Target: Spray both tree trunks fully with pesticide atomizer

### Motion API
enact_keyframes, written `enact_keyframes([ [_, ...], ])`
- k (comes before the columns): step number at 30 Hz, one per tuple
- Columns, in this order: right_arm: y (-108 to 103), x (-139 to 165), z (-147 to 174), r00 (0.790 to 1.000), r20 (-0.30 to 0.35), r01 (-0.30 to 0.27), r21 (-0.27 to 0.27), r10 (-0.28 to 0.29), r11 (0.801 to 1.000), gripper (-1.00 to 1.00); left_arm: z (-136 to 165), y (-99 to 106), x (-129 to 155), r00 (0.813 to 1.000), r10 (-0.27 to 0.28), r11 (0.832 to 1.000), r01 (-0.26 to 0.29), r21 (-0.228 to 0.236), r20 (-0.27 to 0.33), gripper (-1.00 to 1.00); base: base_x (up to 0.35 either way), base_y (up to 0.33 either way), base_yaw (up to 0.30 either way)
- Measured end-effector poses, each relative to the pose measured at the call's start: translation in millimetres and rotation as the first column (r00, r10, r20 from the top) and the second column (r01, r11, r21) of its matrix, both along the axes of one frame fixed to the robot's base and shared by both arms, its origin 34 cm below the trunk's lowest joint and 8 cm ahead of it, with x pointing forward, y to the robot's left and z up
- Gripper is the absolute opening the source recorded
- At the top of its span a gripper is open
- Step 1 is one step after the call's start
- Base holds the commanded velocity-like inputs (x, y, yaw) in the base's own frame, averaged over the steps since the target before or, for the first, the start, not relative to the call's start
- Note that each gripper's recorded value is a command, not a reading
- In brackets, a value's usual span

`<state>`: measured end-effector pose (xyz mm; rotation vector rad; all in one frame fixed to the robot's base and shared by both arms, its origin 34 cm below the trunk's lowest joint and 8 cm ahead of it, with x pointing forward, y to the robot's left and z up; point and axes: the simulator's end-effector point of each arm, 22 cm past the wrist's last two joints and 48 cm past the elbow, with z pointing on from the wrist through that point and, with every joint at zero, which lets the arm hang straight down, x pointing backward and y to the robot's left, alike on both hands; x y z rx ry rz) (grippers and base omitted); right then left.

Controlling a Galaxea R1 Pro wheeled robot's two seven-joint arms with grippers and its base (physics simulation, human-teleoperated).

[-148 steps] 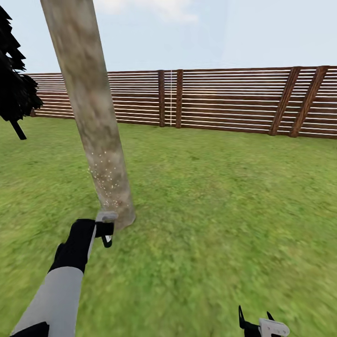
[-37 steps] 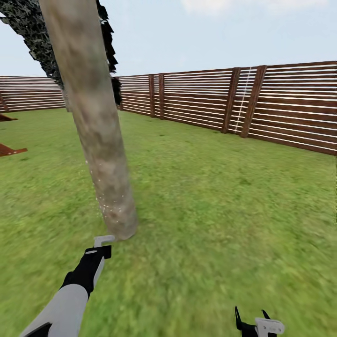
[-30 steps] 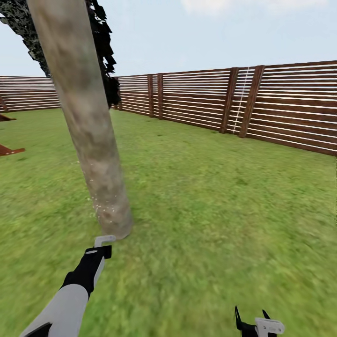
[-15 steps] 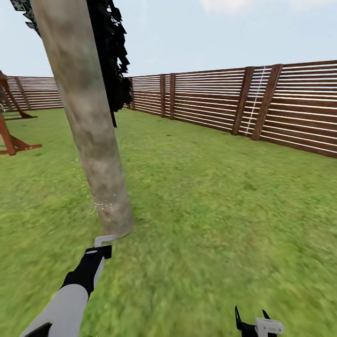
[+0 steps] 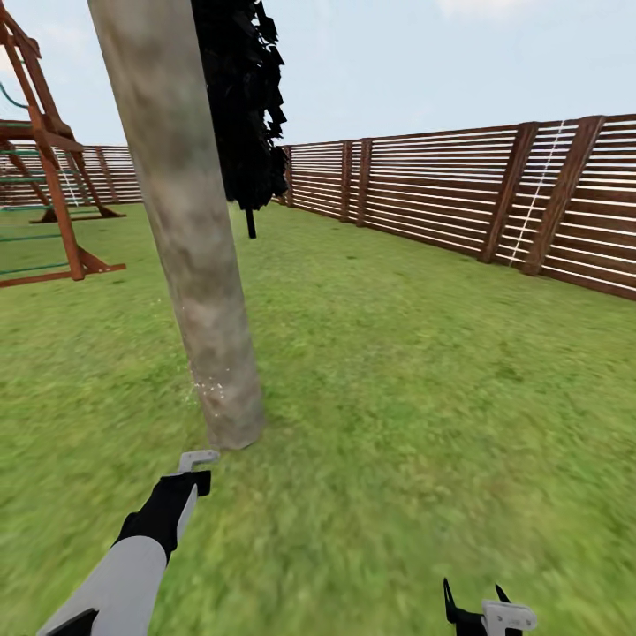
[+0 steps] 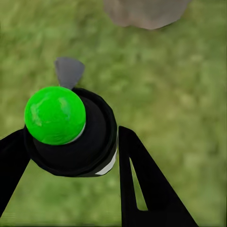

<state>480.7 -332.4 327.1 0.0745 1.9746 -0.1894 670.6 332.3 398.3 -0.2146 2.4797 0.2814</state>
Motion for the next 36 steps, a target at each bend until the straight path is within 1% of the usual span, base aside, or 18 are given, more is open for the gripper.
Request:
enact_keyframes([
  [4,0.0,0.0,0.0,1.000,0.000,0.000,0.000,0.000,1.000,1.00,-0.4,-1.7,-0.3,1.000,-0.003,1.000,0.003,-0.001,-0.003,-1.00,0.136,-0.246,0.107],
  [7,-0.1,-0.2,-0.1,1.000,-0.001,0.000,0.000,0.000,1.000,1.00,-0.4,-2.2,-0.2,1.000,-0.003,1.000,0.003,-0.001,-0.003,-1.00,0.011,-0.271,0.005],
  [11,0.0,-0.4,-0.3,1.000,-0.001,-0.001,-0.001,0.001,1.000,1.00,-0.8,-9.6,0.4,1.000,-0.008,1.000,0.008,-0.010,-0.001,-1.00,0.001,-0.272,0.000],
  [14,0.0,-0.2,-0.1,1.000,-0.001,0.000,0.000,0.000,1.000,1.00,-0.8,-9.3,0.4,1.000,-0.008,1.000,0.008,-0.009,-0.002,-1.00,0.014,-0.273,0.026],
  [17,-0.1,-0.4,-0.4,1.000,-0.001,0.000,0.000,0.000,1.000,1.00,-0.8,-7.7,0.3,1.000,-0.005,1.000,0.005,-0.007,-0.002,-1.00,0.100,-0.253,0.206],
  [20,-0.1,-0.5,-0.8,1.000,-0.002,0.000,0.000,0.000,1.000,1.00,-1.3,-6.7,0.2,1.000,-0.002,1.000,0.002,-0.008,-0.001,-1.00,0.043,-0.070,0.254],
  [24,-0.2,-1.0,-1.3,1.000,-0.003,0.001,0.000,-0.001,1.000,1.00,11.8,-9.0,14.1,1.000,-0.007,1.000,0.007,-0.009,0.029,-1.00,0.003,-0.005,0.074],
  [25,-0.2,-1.2,-1.3,1.000,-0.004,0.001,0.000,-0.001,1.000,1.00,21.0,-15.4,24.8,0.999,-0.012,1.000,0.013,-0.018,0.047,-1.00,0.000,-0.001,0.008],
  [27,-0.2,-0.8,-1.0,1.000,-0.003,0.001,0.000,-0.001,1.000,1.00,50.3,-37.5,55.9,0.995,-0.026,0.999,0.031,-0.044,0.100,-1.00,0.000,0.000,0.002],
  [28,-0.2,-0.8,-1.1,1.000,-0.003,0.001,0.000,-0.001,1.000,1.00,63.6,-43.6,68.4,0.992,-0.032,0.998,0.038,-0.049,0.121,-1.00,0.000,0.000,0.000],
  [29,-0.1,-0.9,-1.2,1.000,-0.003,0.000,0.000,0.000,1.000,1.00,70.1,-45.8,74.2,0.991,-0.033,0.998,0.040,-0.051,0.129,-1.00,-0.093,0.000,0.000],
  [31,-0.1,-0.7,-1.2,1.000,-0.003,0.000,0.000,0.000,1.000,1.00,73.1,-49.1,75.7,0.994,-0.037,0.997,0.043,-0.057,0.104,-1.00,-0.280,0.000,0.000],
  [32,-0.1,-1.1,-1.4,1.000,-0.004,0.000,0.000,0.000,1.000,1.00,74.6,-50.1,76.8,0.994,-0.041,0.997,0.047,-0.056,0.103,-1.00,-0.308,0.000,0.000],
  [35,-0.1,-0.7,-1.2,1.000,-0.003,0.000,0.000,0.000,1.000,1.00,89.5,-55.8,89.4,0.990,-0.069,0.997,0.074,-0.036,0.123,-1.00,-0.121,0.000,0.000],
  [36,-0.2,-0.7,-1.1,1.000,-0.003,0.000,0.000,0.000,1.000,1.00,96.1,-61.4,94.8,0.988,-0.077,0.996,0.082,-0.036,0.134,-1.00,-0.018,0.000,0.000],
])
